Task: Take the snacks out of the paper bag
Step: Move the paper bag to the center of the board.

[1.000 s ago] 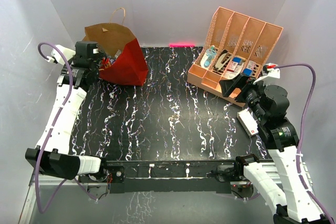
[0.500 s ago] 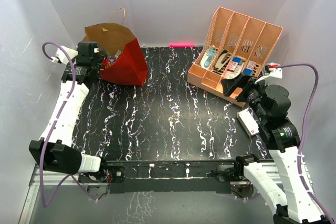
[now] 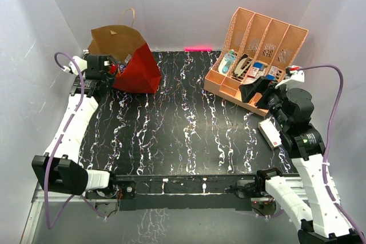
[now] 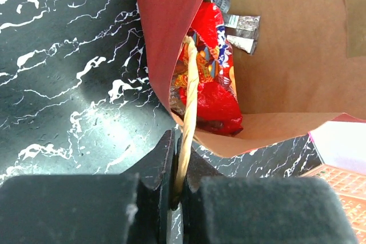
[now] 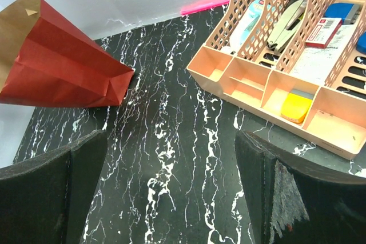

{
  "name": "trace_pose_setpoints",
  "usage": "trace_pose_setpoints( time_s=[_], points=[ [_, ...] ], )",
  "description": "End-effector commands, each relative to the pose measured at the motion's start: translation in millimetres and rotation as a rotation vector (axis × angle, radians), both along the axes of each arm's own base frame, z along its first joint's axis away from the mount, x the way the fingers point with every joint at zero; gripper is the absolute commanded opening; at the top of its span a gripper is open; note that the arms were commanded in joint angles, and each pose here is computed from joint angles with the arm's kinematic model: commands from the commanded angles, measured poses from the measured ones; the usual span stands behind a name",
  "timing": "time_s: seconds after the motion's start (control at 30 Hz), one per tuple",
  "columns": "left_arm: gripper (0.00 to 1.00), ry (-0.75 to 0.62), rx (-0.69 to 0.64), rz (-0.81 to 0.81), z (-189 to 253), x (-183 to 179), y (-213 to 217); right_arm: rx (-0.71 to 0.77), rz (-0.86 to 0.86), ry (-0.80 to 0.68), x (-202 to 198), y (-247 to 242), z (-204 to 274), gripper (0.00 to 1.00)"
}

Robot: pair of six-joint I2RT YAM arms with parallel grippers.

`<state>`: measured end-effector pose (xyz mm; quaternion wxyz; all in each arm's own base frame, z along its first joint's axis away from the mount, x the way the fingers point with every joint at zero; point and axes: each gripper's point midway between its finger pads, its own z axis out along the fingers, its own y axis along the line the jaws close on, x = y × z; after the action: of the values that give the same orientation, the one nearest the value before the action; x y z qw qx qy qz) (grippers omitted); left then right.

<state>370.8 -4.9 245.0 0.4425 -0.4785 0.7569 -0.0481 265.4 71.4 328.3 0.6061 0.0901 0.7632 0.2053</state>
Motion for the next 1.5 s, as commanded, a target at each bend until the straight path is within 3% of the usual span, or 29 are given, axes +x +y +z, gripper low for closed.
trace_pose_setpoints(
  time_s=[0.0, 0.3, 0.53, 0.77, 0.93, 1.17, 1.33, 1.47],
  points=[
    [0.0, -0.021, 0.053, -0.078, 23.1, -22.8, 0.8, 0.014, 0.026, -0.093, 5.9, 4.7, 36.0, 0.98],
    [0.0, 0.016, 0.209, -0.079, 35.7, -73.8, 27.0, 0.027, 0.127, -0.051, 14.4, 24.3, 32.6, 0.98],
    [0.0, 0.116, 0.434, 0.065, 40.2, -142.9, 78.9, 0.074, 0.332, 0.036, 24.9, 62.9, 3.7, 0.98],
    [0.0, 0.183, 0.693, 0.231, 61.0, -177.1, 123.1, 0.092, 0.456, 0.075, 26.4, 100.4, -0.7, 0.98],
    [0.0, 0.163, 0.738, 0.275, 72.2, -174.3, 127.1, 0.121, 0.549, 0.103, 25.4, 136.2, -7.1, 0.98],
    [0.0, 0.073, 0.634, 0.227, 82.1, -145.0, 110.3, 0.211, 0.697, 0.11, 23.7, 238.3, -6.3, 0.98],
    [0.0, 0.028, 0.629, 0.154, 91.4, -131.6, 92.5, 0.361, 0.733, 0.071, 45.2, 311.1, 9.1, 0.98],
    [0.0, 0.003, 0.668, 0.142, 101.6, -135.9, 88.5, 0.409, 0.659, 0.054, 87.2, 347.4, 18.5, 0.98]
  ],
)
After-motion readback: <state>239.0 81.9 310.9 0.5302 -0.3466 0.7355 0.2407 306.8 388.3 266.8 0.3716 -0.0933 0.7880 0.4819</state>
